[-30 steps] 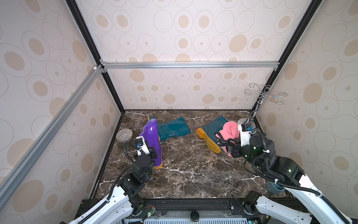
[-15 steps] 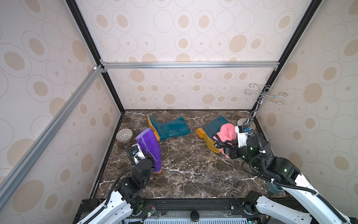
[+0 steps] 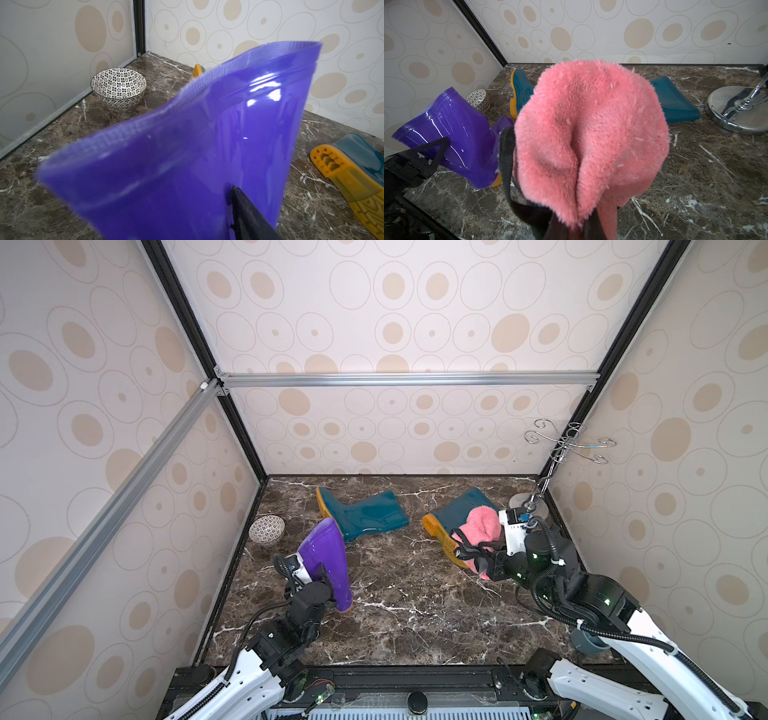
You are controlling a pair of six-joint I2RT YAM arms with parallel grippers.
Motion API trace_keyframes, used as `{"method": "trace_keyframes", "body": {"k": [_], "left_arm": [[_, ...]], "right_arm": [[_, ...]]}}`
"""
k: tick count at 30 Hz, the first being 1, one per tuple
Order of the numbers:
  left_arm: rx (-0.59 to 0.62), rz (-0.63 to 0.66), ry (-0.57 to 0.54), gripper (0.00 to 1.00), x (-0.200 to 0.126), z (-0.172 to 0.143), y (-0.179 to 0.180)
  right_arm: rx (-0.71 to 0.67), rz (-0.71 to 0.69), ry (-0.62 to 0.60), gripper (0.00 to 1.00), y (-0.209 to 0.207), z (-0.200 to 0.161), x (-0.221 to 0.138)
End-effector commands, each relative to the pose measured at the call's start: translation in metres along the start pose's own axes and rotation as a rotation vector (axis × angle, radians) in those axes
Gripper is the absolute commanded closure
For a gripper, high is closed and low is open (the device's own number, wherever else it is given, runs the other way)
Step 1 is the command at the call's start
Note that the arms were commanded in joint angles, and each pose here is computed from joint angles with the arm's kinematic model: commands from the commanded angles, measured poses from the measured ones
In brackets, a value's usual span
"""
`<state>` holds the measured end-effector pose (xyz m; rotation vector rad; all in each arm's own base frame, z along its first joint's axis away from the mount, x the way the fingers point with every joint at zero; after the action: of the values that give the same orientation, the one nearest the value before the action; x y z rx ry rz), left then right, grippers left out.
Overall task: Wipe the rubber boots with a cloth
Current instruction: Place the rubber boot at the center of the board.
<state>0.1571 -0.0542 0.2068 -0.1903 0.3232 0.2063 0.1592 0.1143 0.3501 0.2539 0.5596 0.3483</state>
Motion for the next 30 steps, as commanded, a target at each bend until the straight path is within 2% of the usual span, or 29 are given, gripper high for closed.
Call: {"method": "trace_keyframes", "body": {"k": [1,6,13,18,23,30], "left_arm": [[-0.020,0.005,-0.028,0.35,-0.009,0.017,0.002],[-0.035,-0.009,-0.053,0.22,-0.021,0.040,0.003],[0.019,0.011,-0.096,0.11,-0.036,0.082,-0.001],[0.068,-0.012,-0.065,0.10,-0.035,0.088,-0.009],[0.064,-0.027,-0.067,0.09,-0.038,0.090,-0.008],[0.096,-0.031,-0.118,0.03,-0.054,0.128,-0.009]], "right_arm": [[0.015,0.013,0.002,1.00,0.001,-0.001,0.002],[0.015,0.013,0.006,1.00,0.001,-0.001,0.001],[0.018,0.028,0.023,1.00,0.004,-0.001,0.004],[0.019,0.038,0.036,1.00,0.005,-0.003,0.006],[0.019,0.038,0.036,1.00,0.004,-0.005,0.005],[0.021,0.046,0.049,1.00,0.005,-0.005,0.007]]}}
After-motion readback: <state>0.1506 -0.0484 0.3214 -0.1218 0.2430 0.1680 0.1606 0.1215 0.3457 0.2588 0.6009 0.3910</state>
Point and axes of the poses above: each gripper's point midway between its finger pads, its own x axis out along the fingers, its own y axis along the line the jaws close on, z = x × y, the point moved 9 cm from there along -x, back along the fingers, and after that the axes turned 6 degrees about x, right-handed, at the moved point
